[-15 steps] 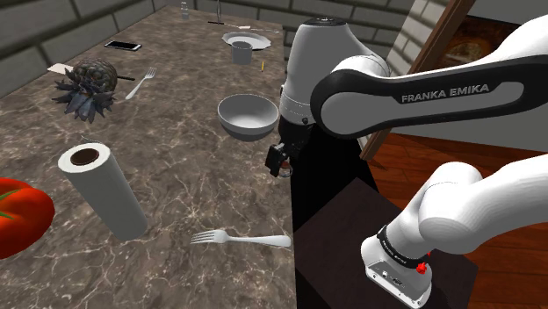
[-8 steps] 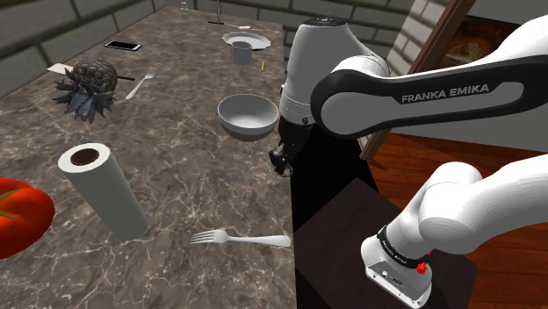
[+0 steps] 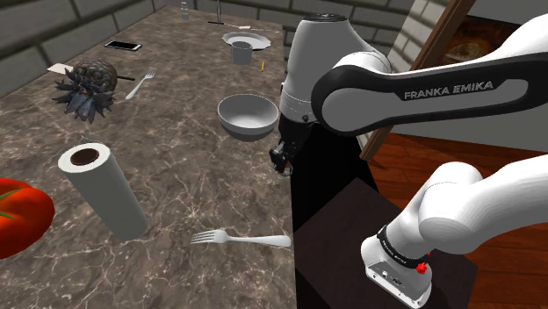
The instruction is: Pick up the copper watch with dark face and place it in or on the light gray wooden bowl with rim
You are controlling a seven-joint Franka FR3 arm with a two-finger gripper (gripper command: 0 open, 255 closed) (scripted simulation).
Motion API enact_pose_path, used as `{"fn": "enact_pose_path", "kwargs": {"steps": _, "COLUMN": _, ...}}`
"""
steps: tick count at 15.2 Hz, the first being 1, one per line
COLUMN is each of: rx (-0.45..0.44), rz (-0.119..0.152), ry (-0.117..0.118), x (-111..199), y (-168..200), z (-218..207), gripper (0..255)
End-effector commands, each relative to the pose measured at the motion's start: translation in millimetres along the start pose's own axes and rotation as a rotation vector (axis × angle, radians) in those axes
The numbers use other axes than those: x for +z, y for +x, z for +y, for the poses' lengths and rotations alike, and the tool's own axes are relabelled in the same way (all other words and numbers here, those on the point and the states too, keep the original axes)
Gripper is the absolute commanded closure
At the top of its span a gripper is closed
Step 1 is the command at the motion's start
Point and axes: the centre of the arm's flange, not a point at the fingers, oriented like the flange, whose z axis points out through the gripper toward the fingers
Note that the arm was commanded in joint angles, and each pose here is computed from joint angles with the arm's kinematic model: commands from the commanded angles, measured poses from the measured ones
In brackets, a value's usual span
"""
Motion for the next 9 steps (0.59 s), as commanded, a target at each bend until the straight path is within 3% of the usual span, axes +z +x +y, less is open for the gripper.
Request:
{"fn": "enact_pose_path", "kwargs": {"steps": 1, "rx": 0.0, "rz": 0.0, "ry": 0.0, "x": -9.8, "y": -0.2, "z": 0.4, "gripper": 255}}
{"fn": "enact_pose_path", "kwargs": {"steps": 9, "rx": 0.0, "rz": 0.0, "ry": 0.0, "x": -52.1, "y": 0.1, "z": -0.2, "gripper": 255}}
